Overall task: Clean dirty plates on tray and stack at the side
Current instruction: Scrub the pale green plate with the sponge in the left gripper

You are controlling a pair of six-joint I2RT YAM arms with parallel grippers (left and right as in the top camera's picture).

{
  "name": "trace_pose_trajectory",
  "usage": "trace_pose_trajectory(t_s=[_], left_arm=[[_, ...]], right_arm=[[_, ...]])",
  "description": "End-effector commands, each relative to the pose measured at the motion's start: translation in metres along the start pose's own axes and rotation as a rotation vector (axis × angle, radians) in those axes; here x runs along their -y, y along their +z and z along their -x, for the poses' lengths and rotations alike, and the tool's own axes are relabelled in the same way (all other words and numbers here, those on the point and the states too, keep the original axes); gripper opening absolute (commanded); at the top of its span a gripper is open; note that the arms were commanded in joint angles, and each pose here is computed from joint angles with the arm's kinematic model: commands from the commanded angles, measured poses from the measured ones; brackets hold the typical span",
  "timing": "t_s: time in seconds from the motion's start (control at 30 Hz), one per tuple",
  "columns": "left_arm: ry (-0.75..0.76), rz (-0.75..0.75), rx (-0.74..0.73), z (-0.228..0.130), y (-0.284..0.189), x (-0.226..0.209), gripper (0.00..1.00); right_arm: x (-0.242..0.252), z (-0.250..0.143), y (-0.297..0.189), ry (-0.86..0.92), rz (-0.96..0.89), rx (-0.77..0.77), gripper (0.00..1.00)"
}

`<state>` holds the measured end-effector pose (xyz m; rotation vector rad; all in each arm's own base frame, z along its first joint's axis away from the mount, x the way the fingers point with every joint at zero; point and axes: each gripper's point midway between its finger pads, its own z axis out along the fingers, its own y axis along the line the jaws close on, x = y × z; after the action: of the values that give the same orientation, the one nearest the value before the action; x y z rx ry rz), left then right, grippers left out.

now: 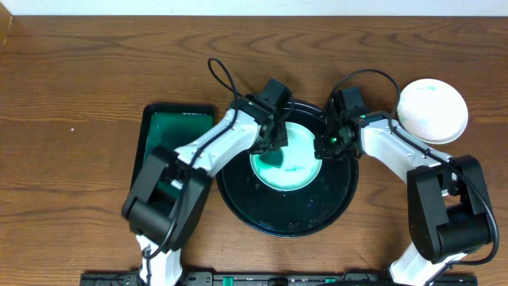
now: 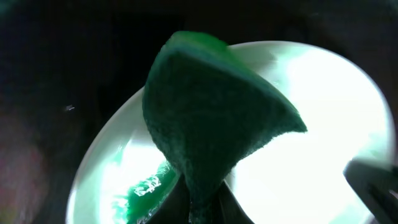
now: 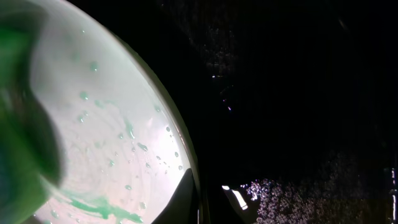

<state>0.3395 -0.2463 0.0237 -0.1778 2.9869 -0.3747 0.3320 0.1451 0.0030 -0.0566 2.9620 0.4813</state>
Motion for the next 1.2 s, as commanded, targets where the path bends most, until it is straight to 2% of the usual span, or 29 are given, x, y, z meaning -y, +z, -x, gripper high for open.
trace_pose_trajectory(t_s=[0.0, 0.1, 0.23, 0.33, 0.47, 0.57, 0.87, 1.07, 1.17], left_arm=[[-0.046, 0.146, 0.06, 0.012, 0.011, -0.032, 0.07], [-0.027, 0.318, 0.156, 0.026, 0.003, -0.063, 0.07], [0.011, 0.348, 0.131, 0.022, 0.003, -0.069, 0.07], [0.045, 0.222, 0.044, 0.008, 0.011, -0.048, 0.07], [0.106, -0.081, -0.093, -0.011, 0.02, 0.007, 0.07], [0.119, -0.231, -0.169, -0.024, 0.024, 0.034, 0.07], [0.196, -0.44, -0.36, -0.074, 0.02, 0.079, 0.07], [0.181, -0.314, -0.367, -0.081, 0.028, 0.058, 0.07], [0.141, -0.171, -0.35, -0.08, 0.034, 0.033, 0.07]], right_arm=[[0.007, -0.004, 0.003, 0.011, -0.061, -0.006, 0.01], [0.007, -0.004, 0.003, 0.011, -0.061, -0.005, 0.01], [0.007, -0.003, 0.003, 0.011, -0.061, -0.003, 0.01], [0.007, -0.003, 0.003, 0.011, -0.061, -0.003, 0.01], [0.007, -0.003, 0.003, 0.011, -0.061, -0.003, 0.01], [0.007, -0.003, 0.003, 0.011, -0.061, -0.003, 0.01], [0.007, -0.003, 0.003, 0.011, -0.061, -0.003, 0.01], [0.007, -0.004, 0.003, 0.011, -0.061, -0.004, 0.01], [0.007, -0.004, 0.003, 0.011, -0.061, -0.004, 0.01]])
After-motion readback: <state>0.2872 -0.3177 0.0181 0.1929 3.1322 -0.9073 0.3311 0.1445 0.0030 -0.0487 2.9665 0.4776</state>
